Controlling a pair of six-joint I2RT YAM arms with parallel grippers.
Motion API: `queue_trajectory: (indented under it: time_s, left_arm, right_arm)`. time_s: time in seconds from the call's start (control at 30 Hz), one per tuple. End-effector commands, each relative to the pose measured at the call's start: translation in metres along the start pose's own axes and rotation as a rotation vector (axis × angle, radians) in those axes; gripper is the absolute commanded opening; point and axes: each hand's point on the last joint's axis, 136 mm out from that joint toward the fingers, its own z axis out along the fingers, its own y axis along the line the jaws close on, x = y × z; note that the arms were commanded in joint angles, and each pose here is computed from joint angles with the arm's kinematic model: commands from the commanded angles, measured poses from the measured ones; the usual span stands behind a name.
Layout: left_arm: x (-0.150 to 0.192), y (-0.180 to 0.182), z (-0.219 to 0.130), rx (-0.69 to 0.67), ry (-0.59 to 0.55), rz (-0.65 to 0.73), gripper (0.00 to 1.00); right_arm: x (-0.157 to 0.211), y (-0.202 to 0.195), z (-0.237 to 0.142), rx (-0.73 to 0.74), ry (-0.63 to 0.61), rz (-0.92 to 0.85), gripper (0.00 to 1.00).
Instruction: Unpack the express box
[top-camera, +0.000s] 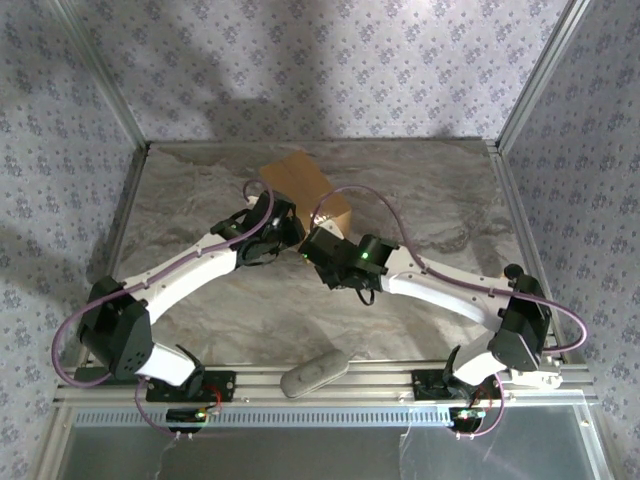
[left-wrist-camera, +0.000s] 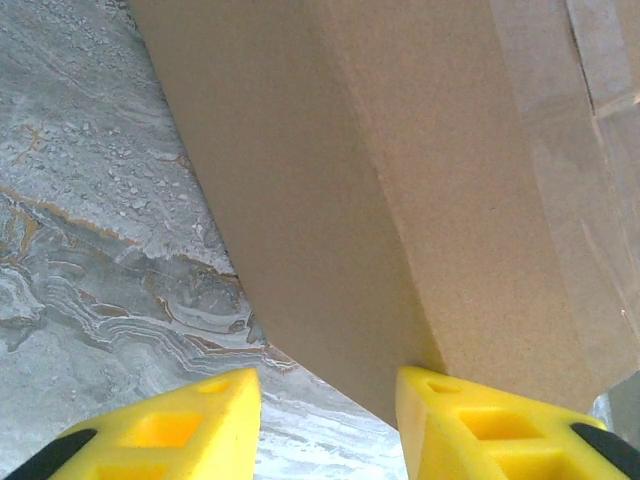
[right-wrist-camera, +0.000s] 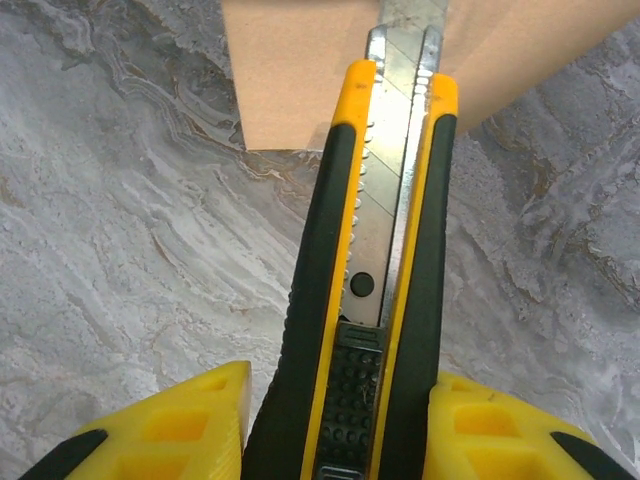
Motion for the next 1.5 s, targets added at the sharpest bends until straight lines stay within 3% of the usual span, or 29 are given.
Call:
queue_trajectory:
  time_s: [0.0,0.3,0.67,1.07,1.33,1.47]
  left_arm:
    - [0.011,-0.088,-0.009,0.312,0.051,0.04,0.42]
    - [0.008,-0.087,-0.012,0.302,0.038,0.044,0.43]
    - [0.004,-0.089,-0.016,0.298,0.031,0.062,0.42]
    - [0.006,-0.089,-0.017,0.306,0.038,0.053,0.42]
    - [0.011,-0.097,-0.011,0.326,0.052,0.035,0.43]
    - [0.012,-0.103,-0.01,0.344,0.057,0.015,0.43]
  right_arm:
    - [-0.017,0.118,-0.04,-0.433,-0.11,-0.258,0.0]
    - [-0.013,0.124,-0.045,-0.452,-0.12,-0.284,0.0]
    - [-0.016,0.129,-0.061,-0.589,-0.129,-0.23,0.0]
    - [-0.019,0.102,-0.051,-0.494,-0.134,-0.204,0.0]
    - [-0.017,0.1,-0.046,-0.351,-0.169,-0.305,0.0]
    - [-0.016,0.109,-0.053,-0.414,-0.202,-0.305,0.0]
